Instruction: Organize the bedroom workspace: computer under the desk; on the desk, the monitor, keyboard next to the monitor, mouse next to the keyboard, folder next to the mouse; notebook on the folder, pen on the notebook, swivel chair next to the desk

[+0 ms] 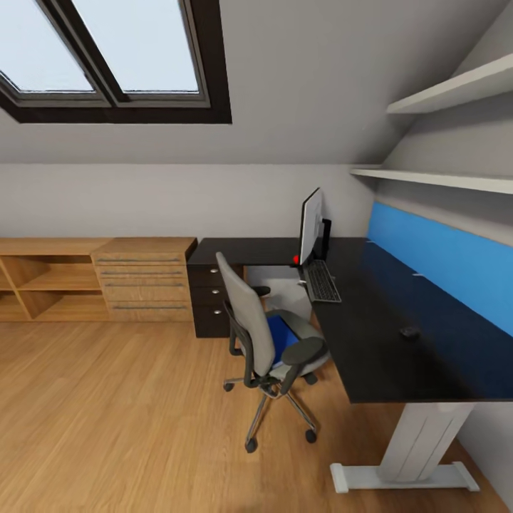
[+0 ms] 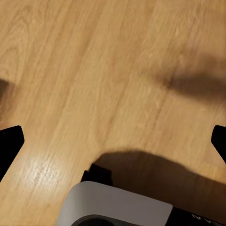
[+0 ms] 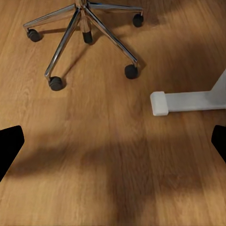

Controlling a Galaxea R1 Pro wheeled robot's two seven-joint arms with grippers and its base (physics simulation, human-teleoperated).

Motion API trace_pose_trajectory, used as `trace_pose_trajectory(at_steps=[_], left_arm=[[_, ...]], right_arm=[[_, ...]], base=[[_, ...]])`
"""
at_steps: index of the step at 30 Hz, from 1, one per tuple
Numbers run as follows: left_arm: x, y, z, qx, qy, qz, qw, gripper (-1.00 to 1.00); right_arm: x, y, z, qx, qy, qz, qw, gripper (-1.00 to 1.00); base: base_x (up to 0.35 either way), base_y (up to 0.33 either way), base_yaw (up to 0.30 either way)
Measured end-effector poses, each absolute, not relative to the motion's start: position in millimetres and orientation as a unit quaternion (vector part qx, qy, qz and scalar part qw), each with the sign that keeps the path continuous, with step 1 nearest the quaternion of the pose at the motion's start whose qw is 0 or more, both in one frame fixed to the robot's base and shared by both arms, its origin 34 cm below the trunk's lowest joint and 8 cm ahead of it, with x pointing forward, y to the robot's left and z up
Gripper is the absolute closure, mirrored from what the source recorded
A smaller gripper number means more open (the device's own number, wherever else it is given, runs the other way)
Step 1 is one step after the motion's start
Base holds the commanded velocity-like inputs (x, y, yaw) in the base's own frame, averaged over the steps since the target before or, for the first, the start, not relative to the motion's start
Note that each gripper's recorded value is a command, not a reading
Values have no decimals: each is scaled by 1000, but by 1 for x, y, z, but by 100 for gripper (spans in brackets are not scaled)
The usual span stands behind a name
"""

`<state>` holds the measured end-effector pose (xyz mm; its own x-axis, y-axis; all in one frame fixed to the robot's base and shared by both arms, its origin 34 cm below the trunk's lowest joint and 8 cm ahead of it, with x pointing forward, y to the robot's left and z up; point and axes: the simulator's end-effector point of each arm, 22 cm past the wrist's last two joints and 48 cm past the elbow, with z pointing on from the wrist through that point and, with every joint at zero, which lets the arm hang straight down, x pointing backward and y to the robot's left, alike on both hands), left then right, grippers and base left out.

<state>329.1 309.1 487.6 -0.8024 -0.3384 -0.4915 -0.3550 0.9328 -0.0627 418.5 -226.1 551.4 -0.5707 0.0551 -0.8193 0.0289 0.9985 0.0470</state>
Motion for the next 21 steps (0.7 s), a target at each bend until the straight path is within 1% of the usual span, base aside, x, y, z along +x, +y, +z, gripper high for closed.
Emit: trace_pose_trajectory(at_steps=[3,10,14,21], left_arm=[[329,310,483,-183,949,16,256,-100],[328,310,470,-183,949,17,255,-100],[328,308,463,-182,950,15,255,-100],[327,308,451,-180,950,15,256,-100]], right_arm=[[418,-226,546,24,886,14,463,-100],[418,-227,534,24,886,14,463,-100],[418,-228,528,23,885,13,464,-100],[418,-235,516,21,885,8,465,-100]], base=[[0,229,0],[0,303,0],[0,65,0],[0,6,0]])
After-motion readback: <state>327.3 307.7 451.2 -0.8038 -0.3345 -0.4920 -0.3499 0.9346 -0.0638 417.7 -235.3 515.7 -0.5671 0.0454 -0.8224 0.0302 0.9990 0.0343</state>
